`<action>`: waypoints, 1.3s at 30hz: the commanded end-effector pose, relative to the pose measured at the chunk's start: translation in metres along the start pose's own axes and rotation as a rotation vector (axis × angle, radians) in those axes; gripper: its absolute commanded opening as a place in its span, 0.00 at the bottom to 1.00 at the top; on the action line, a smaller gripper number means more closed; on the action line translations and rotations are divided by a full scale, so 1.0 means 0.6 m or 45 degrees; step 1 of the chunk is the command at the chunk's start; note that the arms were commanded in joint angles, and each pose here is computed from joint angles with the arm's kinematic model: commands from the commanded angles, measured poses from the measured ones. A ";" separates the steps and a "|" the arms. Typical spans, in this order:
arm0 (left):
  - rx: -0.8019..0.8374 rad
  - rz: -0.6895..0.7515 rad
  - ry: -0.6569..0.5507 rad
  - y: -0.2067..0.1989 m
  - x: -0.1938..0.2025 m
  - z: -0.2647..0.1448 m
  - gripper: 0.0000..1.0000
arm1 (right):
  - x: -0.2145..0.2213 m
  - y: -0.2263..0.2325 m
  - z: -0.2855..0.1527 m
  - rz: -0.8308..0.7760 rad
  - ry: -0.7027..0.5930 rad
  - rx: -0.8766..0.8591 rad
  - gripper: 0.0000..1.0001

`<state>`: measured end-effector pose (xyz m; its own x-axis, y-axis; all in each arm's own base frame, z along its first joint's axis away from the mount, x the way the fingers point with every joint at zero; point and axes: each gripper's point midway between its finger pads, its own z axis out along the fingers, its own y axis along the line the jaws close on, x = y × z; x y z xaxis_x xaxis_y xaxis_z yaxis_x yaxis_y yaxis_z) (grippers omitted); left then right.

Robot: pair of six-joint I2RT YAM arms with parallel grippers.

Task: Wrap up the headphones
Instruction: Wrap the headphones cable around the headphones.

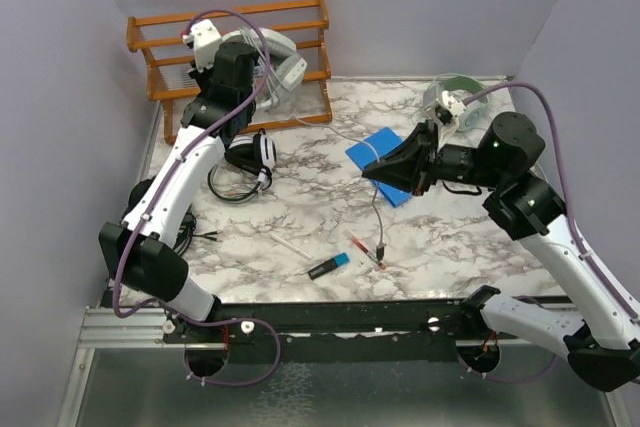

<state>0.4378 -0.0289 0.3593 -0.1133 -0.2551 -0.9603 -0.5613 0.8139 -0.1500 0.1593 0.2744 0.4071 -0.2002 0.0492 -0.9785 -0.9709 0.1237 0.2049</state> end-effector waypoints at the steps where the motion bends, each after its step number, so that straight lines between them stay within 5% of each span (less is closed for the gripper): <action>1: 0.208 0.112 -0.125 -0.014 -0.036 -0.029 0.00 | -0.033 -0.073 -0.018 -0.051 0.022 0.380 0.07; 9: 0.816 0.603 -0.237 -0.051 0.035 -0.116 0.00 | -0.070 -0.176 -0.053 -0.106 0.060 0.830 0.04; 16: 1.392 0.889 -0.291 -0.069 0.110 -0.229 0.00 | -0.084 -0.221 -0.064 -0.173 0.079 0.988 0.04; 29: 1.697 0.866 0.007 -0.063 0.234 -0.292 0.00 | -0.092 -0.281 -0.071 -0.237 0.132 1.168 0.04; 39: 1.707 0.341 0.336 -0.085 0.226 -0.336 0.00 | 0.084 -0.311 -0.065 0.053 0.076 1.185 0.07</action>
<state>0.2974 -0.1898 0.2533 -0.2043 0.2575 -0.9444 0.7092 0.7040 0.0385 0.3244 0.2206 0.3312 -0.2788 -0.1117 -0.9538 -0.5300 0.8461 0.0559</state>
